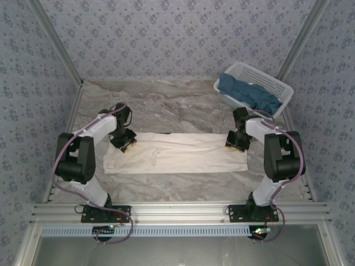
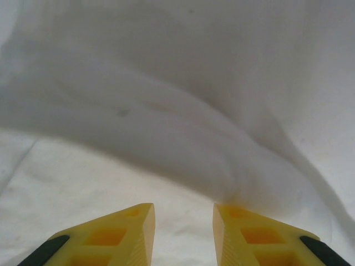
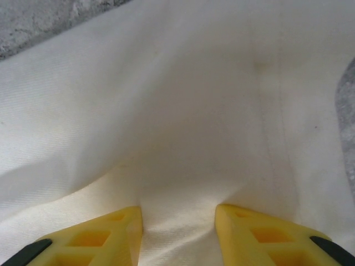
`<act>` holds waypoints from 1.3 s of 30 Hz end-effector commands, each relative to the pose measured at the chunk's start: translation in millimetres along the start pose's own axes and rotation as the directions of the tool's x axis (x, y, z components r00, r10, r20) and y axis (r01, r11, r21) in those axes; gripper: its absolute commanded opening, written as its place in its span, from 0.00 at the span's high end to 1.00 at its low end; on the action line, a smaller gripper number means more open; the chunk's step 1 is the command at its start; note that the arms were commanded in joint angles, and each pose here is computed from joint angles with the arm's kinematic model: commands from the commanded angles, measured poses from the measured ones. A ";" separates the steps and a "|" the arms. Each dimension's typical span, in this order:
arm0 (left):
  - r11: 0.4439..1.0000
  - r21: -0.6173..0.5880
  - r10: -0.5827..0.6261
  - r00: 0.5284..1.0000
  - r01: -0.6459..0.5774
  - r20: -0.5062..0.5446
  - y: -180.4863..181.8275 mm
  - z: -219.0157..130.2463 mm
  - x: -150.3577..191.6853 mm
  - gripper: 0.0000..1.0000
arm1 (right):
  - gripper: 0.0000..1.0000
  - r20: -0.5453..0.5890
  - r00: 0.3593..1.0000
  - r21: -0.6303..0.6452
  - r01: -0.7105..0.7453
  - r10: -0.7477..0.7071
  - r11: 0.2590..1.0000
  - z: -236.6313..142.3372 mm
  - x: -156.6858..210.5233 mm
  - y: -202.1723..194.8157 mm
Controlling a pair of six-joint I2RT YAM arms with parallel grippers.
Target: Fold and stack the t-shirts
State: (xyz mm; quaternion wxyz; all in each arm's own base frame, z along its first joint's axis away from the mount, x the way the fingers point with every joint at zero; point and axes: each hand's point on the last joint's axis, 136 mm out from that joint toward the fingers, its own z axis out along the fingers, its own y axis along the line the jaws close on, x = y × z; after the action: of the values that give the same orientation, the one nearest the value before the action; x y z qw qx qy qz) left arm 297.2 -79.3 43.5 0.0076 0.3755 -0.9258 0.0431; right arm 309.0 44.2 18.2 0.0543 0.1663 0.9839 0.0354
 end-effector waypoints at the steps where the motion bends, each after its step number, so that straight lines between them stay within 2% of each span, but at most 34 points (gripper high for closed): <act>1: 0.999 -0.054 -0.010 0.999 0.007 -0.050 2.4 22.6 -11.8 0.67 | 0.57 -0.086 0.994 0.066 -0.054 0.059 0.996 8.8 24.5 -16.6; 4: 0.999 -0.037 0.003 0.999 -0.005 -0.045 -21.5 33.0 -42.7 0.66 | 0.57 -0.095 0.990 0.038 -0.106 0.109 0.994 6.5 33.7 -12.6; 6: 1.000 0.004 0.030 0.999 -0.030 -0.012 -52.3 33.3 -68.6 0.65 | 0.57 -0.109 0.983 0.027 -0.147 0.149 0.989 6.2 41.5 -11.2; 9: 0.987 0.147 0.059 0.997 -0.065 0.041 -116.1 31.2 -106.0 0.64 | 0.57 -0.133 0.968 0.016 -0.214 0.214 0.977 6.8 57.6 -6.0; 12: 0.949 0.299 0.072 0.992 -0.100 0.102 -186.7 25.4 -136.6 0.63 | 0.58 -0.163 0.954 0.014 -0.253 0.251 0.967 8.8 81.5 6.1; 16: 0.839 0.511 0.122 0.981 -0.184 0.154 -294.4 11.0 -148.4 0.60 | 0.58 -0.211 0.937 0.014 -0.282 0.279 0.959 12.1 124.7 30.4; 19: 0.685 0.693 0.119 0.973 -0.225 0.198 -363.7 -9.1 -138.5 0.55 | 0.57 -0.249 0.932 -0.050 -0.282 0.262 0.958 17.1 150.8 61.9; 21: 0.597 0.777 0.083 0.979 -0.200 0.189 -388.0 -21.1 -133.1 0.53 | 0.57 -0.256 0.936 -0.071 -0.267 0.241 0.961 16.5 160.0 77.6; 24: 0.603 0.762 0.086 0.969 -0.236 0.232 -387.4 -50.0 -126.2 0.53 | 0.56 -0.216 0.957 -0.083 -0.214 0.192 0.973 2.7 155.0 89.7; 25: 0.629 0.732 0.096 0.961 -0.262 0.261 -379.5 -64.2 -123.7 0.53 | 0.54 -0.202 0.963 -0.074 -0.194 0.176 0.978 -4.7 152.9 87.6; 27: 0.669 0.653 0.122 0.919 -0.355 0.375 -363.0 -103.4 -121.3 0.52 | 0.50 -0.164 0.977 -0.116 -0.157 0.138 0.981 -20.7 142.7 94.0; 29: 0.709 0.534 0.161 0.842 -0.461 0.514 -342.0 -149.9 -116.1 0.52 | 0.47 -0.114 0.989 -0.167 -0.111 0.092 0.980 -42.0 127.7 99.8; 31: 0.754 0.426 0.196 0.790 -0.500 0.581 -319.3 -176.5 -111.5 0.52 | 0.44 -0.067 0.997 -0.186 -0.061 0.049 0.981 -61.2 114.9 97.7; 32: 0.771 0.404 0.197 0.788 -0.492 0.583 -307.4 -185.7 -110.7 0.52 | 0.43 -0.040 0.999 -0.201 -0.039 0.032 0.979 -70.1 107.9 96.3; 34: 0.814 0.393 0.190 0.836 -0.427 0.515 -283.1 -174.6 -106.4 0.52 | 0.43 -0.003 1.000 -0.250 -0.019 0.018 0.968 -80.1 94.3 93.3; 37: 0.873 0.386 0.151 0.918 -0.297 0.366 -244.6 -135.4 -89.8 0.54 | 0.46 0.028 1.000 -0.335 0.000 0.010 0.942 -81.3 73.0 88.6; 39: 0.897 0.391 0.101 0.957 -0.205 0.271 -222.3 -107.6 -78.6 0.56 | 0.48 0.054 0.998 -0.394 0.040 -0.020 0.918 -80.9 58.8 93.5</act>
State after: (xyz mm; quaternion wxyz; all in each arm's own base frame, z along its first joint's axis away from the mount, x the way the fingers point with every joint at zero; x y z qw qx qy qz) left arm 530.9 -189.0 241.9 -0.2810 0.2382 -0.9008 0.2299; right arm 268.1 148.6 106.8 0.1079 0.1921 0.9529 0.2084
